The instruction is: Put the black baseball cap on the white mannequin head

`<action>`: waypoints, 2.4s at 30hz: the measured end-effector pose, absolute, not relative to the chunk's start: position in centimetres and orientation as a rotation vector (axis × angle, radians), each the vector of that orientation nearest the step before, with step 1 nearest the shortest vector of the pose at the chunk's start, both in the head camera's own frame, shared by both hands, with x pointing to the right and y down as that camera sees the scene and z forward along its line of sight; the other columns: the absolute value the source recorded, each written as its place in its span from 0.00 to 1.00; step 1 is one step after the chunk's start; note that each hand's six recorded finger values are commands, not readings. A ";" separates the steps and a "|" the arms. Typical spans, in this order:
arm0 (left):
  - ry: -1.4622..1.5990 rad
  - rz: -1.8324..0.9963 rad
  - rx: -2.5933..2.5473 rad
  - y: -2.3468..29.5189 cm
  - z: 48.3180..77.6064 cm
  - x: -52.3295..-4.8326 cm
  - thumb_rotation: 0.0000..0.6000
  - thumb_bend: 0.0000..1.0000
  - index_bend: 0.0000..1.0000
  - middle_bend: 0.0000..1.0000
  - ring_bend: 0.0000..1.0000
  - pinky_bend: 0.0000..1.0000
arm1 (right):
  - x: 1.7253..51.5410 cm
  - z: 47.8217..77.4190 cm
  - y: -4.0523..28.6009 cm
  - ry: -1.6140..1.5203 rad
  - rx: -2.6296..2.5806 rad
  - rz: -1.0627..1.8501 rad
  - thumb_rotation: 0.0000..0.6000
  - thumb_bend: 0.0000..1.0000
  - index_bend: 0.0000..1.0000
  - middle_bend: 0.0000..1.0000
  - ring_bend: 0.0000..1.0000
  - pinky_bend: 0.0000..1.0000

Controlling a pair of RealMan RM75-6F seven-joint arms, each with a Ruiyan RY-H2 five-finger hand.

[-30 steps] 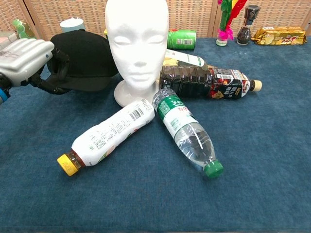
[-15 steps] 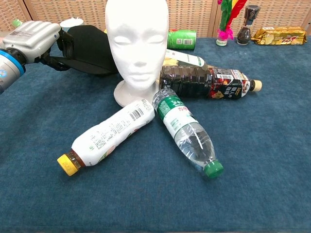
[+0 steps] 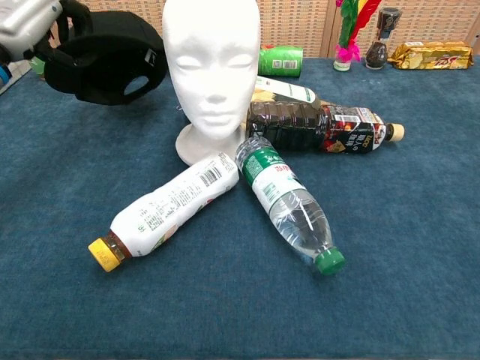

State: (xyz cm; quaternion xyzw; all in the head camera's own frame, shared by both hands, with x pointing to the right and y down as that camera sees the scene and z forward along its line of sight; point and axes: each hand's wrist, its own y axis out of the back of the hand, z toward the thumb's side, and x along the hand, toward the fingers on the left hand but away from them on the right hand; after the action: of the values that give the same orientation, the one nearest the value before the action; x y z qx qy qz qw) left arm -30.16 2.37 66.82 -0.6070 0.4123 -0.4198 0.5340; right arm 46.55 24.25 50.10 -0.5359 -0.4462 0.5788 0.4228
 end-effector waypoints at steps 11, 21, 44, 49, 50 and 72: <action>1.037 -0.833 -1.389 0.1 60.6 -29.6 1.00 0.44 0.79 0.62 0.57 0.79 | 45.5 50.6 24.5 -1.103 -1.443 1.428 1.00 0.26 0.33 0.40 0.44 0.47; 0.987 -0.597 -1.370 -0.5 53.7 -23.7 1.00 0.43 0.79 0.62 0.58 0.79 | 45.1 50.4 24.8 -1.110 -1.457 1.403 1.00 0.26 0.33 0.40 0.44 0.47; 0.652 -0.484 -1.357 4.4 52.0 -16.2 1.00 0.42 0.79 0.62 0.57 0.79 | 45.8 50.1 25.4 -1.139 -1.452 1.386 1.00 0.26 0.33 0.40 0.44 0.47; 0.612 -0.490 -1.362 5.5 52.9 -16.3 1.00 0.42 0.79 0.62 0.58 0.79 | 45.7 50.1 25.4 -1.140 -1.454 1.385 1.00 0.26 0.33 0.40 0.44 0.47; 0.611 -0.493 -1.364 5.7 53.1 -16.3 1.00 0.42 0.79 0.62 0.57 0.79 | 45.8 50.2 25.4 -1.141 -1.453 1.387 1.00 0.26 0.33 0.40 0.44 0.47; 0.530 -0.672 -1.383 9.9 54.5 -18.3 1.00 0.12 0.30 0.27 0.22 0.53 | 45.8 50.2 25.4 -1.154 -1.454 1.369 1.00 0.26 0.33 0.40 0.44 0.47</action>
State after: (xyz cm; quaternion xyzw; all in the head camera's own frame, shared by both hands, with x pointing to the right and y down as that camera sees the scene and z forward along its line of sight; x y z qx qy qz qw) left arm -18.27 9.86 54.50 -0.6178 0.2369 -0.3000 0.6871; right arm 45.82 25.40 50.24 -0.5761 -0.4573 0.5426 0.4057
